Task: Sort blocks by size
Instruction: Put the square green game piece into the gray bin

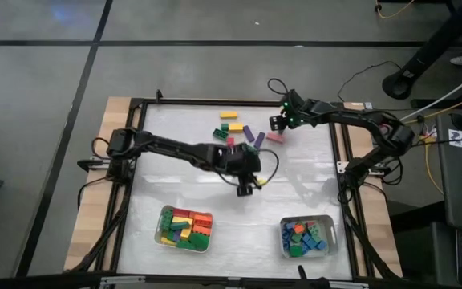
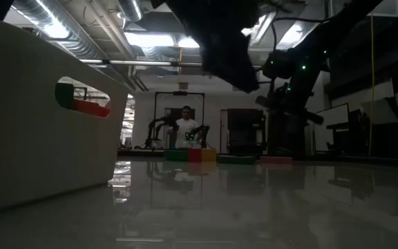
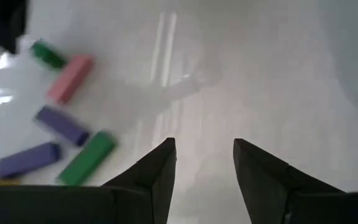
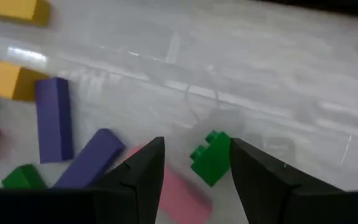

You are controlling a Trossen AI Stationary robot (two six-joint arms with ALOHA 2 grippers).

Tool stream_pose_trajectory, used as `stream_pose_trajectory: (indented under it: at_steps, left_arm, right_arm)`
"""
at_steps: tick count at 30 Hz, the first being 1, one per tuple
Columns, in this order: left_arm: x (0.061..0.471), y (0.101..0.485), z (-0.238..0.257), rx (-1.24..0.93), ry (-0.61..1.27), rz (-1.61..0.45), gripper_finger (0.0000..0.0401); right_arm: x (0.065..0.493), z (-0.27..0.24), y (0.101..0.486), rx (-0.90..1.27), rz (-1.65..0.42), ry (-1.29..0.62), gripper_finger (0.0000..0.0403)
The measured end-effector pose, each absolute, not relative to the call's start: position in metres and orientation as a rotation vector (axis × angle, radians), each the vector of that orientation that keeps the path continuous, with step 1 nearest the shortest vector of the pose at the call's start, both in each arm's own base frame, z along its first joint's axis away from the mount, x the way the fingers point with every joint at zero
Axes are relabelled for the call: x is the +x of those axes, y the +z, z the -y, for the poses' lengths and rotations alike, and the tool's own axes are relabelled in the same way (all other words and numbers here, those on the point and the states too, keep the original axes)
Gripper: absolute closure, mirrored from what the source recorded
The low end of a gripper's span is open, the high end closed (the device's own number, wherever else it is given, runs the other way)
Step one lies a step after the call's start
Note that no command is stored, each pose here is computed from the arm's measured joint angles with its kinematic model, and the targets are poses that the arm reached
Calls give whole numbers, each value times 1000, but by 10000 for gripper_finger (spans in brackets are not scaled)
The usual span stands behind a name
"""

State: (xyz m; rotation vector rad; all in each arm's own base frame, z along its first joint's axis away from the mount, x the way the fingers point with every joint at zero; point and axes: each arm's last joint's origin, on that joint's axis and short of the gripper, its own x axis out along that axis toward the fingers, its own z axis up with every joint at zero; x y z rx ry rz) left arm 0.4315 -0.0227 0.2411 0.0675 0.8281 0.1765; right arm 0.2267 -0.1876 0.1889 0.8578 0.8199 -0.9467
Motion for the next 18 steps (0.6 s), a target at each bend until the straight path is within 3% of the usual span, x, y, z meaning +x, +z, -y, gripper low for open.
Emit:
stream_pose_trajectory:
  at_steps: [7,18]
  left_arm:
    - [423,235,-5,93,217,-902,255]
    - [421,234,-10,140,201,-940,258]
  right_arm:
    - [227,188,185,976,-771,-1038,224]
    - [222,183,182,1061,-785,-1164,224]
